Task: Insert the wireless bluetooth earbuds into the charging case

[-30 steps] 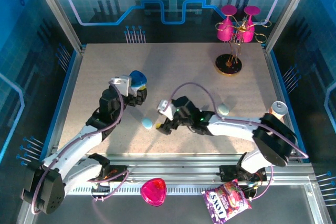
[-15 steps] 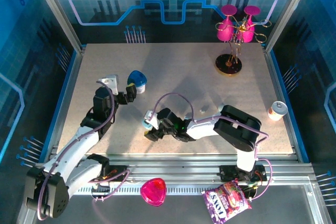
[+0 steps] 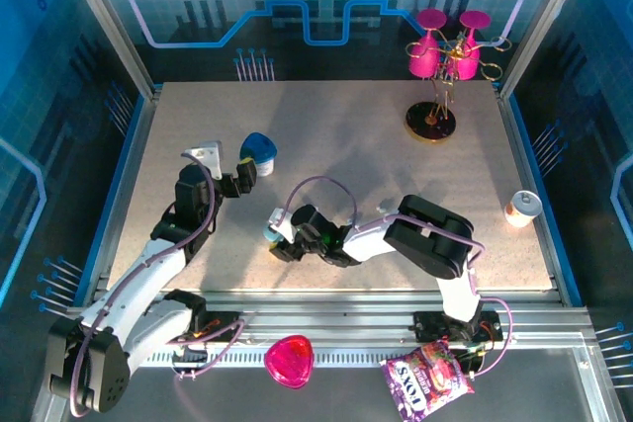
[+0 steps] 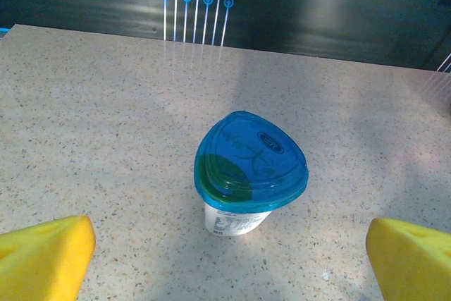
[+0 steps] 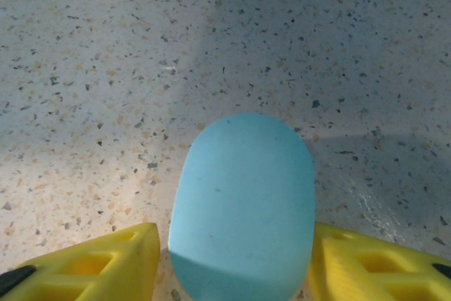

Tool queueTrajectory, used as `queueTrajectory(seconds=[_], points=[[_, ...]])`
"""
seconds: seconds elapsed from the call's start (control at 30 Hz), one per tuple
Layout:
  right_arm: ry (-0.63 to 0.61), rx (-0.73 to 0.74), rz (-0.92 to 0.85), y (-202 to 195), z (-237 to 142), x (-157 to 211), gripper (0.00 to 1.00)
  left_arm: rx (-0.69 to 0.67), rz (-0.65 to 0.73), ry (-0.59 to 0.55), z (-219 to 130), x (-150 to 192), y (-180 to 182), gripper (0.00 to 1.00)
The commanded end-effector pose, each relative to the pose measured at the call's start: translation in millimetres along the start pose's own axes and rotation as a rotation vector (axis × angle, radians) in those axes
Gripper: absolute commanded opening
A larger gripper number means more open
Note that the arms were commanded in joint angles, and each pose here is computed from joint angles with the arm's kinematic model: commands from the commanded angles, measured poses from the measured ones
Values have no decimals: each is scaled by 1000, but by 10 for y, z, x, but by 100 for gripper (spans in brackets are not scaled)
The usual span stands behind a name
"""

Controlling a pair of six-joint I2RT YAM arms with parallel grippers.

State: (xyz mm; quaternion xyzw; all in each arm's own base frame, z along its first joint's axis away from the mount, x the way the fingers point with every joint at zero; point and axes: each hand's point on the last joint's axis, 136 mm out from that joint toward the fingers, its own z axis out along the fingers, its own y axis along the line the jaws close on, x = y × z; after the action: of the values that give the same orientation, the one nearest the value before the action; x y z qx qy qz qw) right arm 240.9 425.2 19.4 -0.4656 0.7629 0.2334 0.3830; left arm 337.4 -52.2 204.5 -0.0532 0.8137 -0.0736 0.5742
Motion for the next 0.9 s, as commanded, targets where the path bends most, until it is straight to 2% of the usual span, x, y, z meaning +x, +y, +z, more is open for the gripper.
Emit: queueTrajectory(seconds=[0.0, 0.13, 0.37, 0.47, 0.73, 0.87], points=[[-24, 23, 18, -69, 57, -57, 53, 3, -28, -14, -25, -61, 7, 99], [-28, 20, 20, -75, 74, -70, 54, 10, -30, -12, -20, -60, -7, 99], [-36, 8, 16, -58, 31, -105, 37, 11, -30, -7, -17, -50, -10, 99], [-58, 17, 20, -89, -59, -169, 36, 26, -19, -7, -13, -38, -32, 99], [-98, 36, 29, -337, -585, -368, 35, 76, -20, -5, 60, -55, -137, 99], [-118, 8, 34, -508, -954, -523, 35, 240, 47, -35, 69, -125, -463, 99]])
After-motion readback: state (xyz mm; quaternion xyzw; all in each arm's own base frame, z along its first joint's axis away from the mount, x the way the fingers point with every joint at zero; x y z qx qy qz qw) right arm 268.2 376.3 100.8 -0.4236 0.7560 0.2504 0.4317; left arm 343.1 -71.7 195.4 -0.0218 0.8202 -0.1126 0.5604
